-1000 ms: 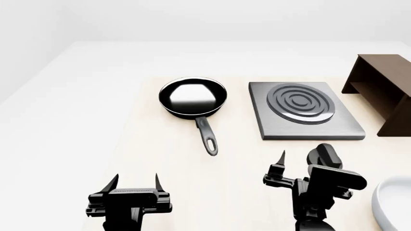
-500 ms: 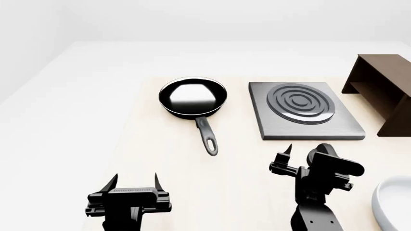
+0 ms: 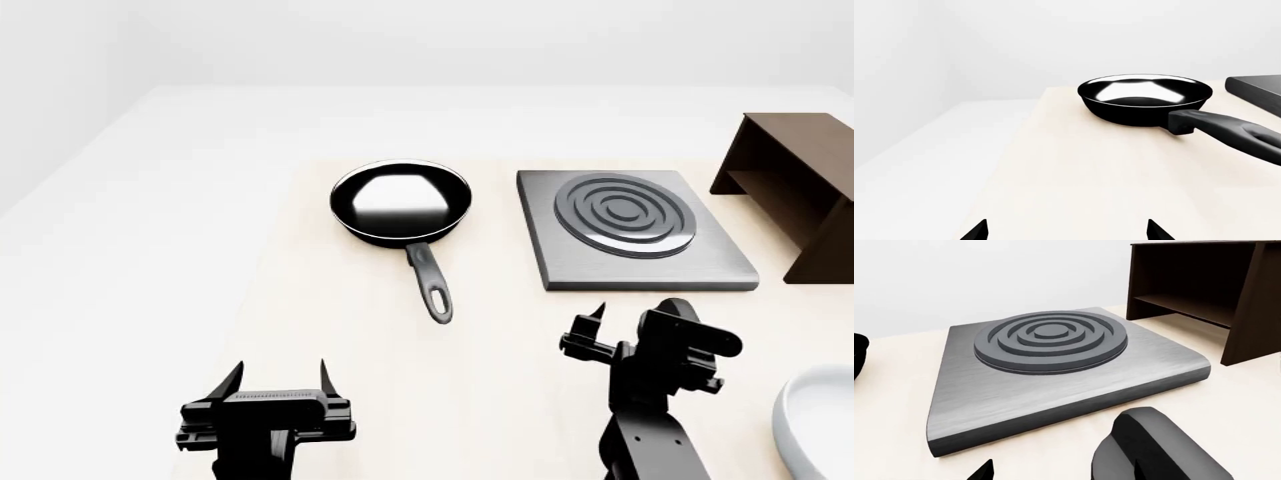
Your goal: Turn on the stove.
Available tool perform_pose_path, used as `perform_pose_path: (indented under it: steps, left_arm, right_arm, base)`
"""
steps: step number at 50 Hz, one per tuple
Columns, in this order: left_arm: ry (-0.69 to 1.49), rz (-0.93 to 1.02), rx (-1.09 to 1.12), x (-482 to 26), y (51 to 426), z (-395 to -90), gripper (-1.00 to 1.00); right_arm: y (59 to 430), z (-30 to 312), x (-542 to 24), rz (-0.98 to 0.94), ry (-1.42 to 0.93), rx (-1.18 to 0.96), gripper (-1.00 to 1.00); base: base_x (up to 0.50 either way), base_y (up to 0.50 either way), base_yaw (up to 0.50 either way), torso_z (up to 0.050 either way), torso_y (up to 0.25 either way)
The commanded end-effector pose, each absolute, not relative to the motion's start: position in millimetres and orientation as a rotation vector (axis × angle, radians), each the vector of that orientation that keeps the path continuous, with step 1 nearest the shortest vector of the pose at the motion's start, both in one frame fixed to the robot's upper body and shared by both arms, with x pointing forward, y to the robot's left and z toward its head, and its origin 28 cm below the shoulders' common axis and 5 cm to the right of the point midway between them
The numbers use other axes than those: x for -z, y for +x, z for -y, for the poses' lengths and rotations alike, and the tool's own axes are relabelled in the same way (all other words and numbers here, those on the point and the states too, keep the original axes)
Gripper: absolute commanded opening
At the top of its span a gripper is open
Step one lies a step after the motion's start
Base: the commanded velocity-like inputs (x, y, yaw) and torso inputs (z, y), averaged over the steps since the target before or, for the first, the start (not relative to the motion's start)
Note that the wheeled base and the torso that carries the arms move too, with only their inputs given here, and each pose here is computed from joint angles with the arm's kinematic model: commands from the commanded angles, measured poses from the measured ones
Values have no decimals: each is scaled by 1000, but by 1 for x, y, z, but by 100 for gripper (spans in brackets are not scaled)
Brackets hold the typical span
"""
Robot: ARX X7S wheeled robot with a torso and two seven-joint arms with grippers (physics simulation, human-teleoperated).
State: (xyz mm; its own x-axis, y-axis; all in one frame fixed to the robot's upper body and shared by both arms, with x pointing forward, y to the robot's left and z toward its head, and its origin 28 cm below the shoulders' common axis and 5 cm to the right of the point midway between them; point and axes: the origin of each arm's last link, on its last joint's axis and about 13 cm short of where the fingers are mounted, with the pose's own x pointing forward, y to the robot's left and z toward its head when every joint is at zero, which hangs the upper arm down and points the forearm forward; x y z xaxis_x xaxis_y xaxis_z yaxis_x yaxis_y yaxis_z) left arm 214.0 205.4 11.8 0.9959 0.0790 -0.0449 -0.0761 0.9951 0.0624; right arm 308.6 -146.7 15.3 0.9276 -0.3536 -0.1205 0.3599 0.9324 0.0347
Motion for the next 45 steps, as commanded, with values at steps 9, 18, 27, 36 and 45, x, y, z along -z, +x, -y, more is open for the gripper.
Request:
perform_pose_path:
  steps: [9, 18, 27, 36, 45]
  left_arm:
    - [42, -37, -71, -12, 214, -205, 100]
    - [43, -37, -72, -12, 214, -205, 100]
    - [43, -37, -73, -11, 215, -206, 100]
    - [43, -38, -74, -11, 214, -205, 100]
    - [43, -37, -74, -11, 214, -205, 100]
  right_arm:
    - [319, 148, 2, -156, 76, 385, 100]
    - [326, 150, 10, -186, 67, 400, 100]
    - [329, 149, 10, -194, 41, 408, 100]
    - [330, 150, 10, -188, 38, 416, 100]
    - [329, 149, 10, -190, 41, 426, 100]
  base:
    - [0, 0, 0, 0, 0]
    - [0, 0, 0, 0, 0]
    - [0, 0, 0, 0, 0]
    - [0, 0, 0, 0, 0]
    - [0, 0, 0, 0, 0]
